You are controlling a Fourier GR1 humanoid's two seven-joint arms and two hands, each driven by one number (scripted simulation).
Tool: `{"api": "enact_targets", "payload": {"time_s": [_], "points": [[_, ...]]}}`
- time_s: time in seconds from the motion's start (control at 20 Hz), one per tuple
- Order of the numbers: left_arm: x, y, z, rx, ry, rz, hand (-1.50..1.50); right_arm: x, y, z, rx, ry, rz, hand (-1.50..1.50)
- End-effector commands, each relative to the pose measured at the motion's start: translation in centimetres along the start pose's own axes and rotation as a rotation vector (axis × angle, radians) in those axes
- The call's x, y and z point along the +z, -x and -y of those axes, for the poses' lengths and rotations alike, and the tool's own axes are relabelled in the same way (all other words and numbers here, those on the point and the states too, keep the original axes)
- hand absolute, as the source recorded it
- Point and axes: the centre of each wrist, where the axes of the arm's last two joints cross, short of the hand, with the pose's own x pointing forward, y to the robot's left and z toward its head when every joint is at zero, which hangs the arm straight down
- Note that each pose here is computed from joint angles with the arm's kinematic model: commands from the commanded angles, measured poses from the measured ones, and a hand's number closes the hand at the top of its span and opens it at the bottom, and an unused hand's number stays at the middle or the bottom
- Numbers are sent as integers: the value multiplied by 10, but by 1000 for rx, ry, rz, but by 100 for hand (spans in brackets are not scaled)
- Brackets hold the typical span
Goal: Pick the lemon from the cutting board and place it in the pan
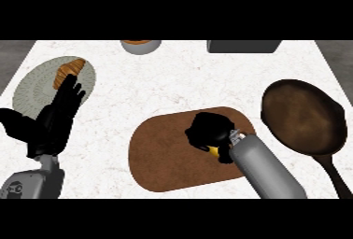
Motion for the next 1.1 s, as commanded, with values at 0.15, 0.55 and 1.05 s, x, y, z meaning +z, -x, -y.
{"api": "enact_targets", "payload": {"time_s": [0.15,0.55,1.05], "points": [[4,7,-20,16,-36,-17,0,21,-9,-10,-160,199,-393,150],[8,8,-27,-11,-69,-14,0,68,-44,28,-113,547,-900,150],[3,1,-9,-11,-5,-13,0,135,-143,98,-95,706,-1088,150]]}}
